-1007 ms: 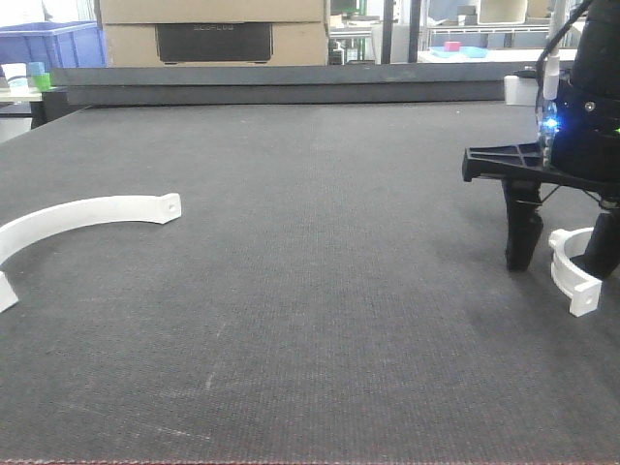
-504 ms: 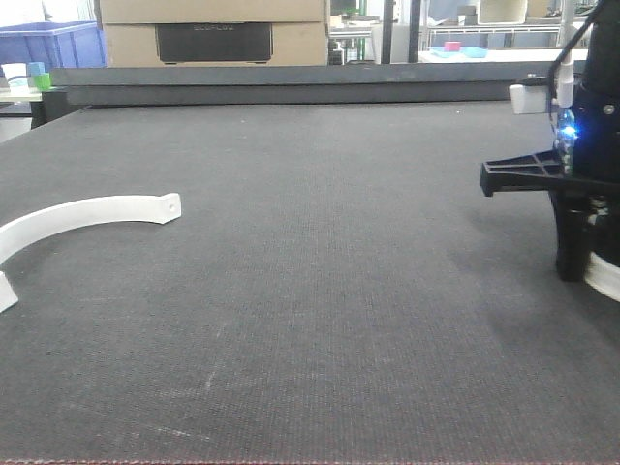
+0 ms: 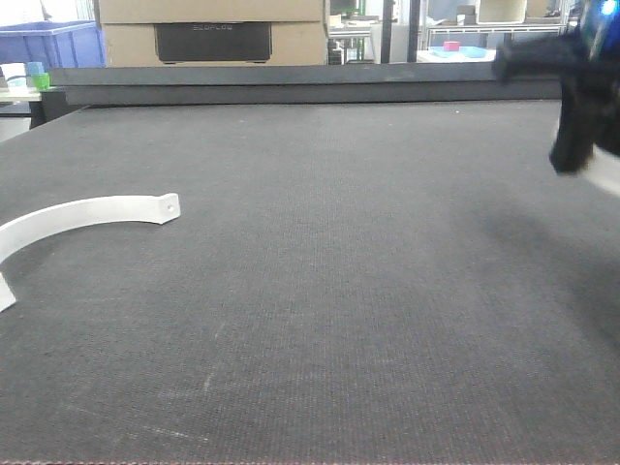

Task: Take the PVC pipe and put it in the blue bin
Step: 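Lift both white pipe pieces off the table with both grippers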

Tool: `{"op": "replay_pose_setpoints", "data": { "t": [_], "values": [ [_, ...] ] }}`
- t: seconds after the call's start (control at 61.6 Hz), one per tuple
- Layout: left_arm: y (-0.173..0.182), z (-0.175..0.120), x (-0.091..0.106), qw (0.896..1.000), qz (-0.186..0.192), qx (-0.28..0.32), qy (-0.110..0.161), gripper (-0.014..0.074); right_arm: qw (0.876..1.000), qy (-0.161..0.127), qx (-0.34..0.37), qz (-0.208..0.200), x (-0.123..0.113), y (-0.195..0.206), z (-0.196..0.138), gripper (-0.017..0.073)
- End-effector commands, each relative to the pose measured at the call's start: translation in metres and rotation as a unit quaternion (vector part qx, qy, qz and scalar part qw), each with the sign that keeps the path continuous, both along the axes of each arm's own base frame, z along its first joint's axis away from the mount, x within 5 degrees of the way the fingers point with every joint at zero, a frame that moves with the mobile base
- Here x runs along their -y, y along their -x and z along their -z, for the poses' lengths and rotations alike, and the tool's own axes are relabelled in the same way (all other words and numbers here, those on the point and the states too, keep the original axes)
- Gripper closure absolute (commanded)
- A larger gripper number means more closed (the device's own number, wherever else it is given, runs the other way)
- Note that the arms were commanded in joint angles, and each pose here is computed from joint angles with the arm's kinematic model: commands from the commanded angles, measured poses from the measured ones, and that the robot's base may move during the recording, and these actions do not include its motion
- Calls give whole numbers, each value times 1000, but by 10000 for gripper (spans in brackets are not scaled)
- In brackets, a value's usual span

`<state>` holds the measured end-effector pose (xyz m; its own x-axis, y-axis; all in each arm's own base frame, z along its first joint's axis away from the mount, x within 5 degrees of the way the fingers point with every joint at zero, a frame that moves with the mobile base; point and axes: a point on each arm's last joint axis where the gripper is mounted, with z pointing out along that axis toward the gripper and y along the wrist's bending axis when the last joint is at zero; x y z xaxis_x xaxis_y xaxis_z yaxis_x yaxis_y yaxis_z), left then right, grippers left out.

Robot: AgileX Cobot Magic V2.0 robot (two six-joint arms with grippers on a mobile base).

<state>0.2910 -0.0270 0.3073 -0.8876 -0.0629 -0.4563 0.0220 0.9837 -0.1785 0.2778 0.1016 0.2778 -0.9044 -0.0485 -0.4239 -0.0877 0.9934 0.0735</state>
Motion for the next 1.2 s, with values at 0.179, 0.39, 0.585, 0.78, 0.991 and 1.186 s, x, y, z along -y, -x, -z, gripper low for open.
{"op": "replay_pose_setpoints", "data": {
  "t": [0.179,0.39,0.585,0.78,0.991,1.186],
  "values": [
    [-37,23,-6,996,14,-74,-46,705,1000,-2,29,-8,1,1,-9,727],
    [-51,52,-6,992,16,-113,-52,705,1000,1,24,-7,1,2,-9,727],
    [-54,61,-7,990,18,-123,-64,643,1000,1,24,-7,1,2,-9,727],
    [-57,67,-9,989,20,-128,-72,334,1000,1,24,-7,1,2,-9,727],
    [-64,88,-8,985,22,-158,-72,354,1000,1,22,-7,1,2,-8,727],
    [-67,99,-8,983,23,-169,-73,403,1000,1,20,-7,1,2,-8,727]
  ]
}}
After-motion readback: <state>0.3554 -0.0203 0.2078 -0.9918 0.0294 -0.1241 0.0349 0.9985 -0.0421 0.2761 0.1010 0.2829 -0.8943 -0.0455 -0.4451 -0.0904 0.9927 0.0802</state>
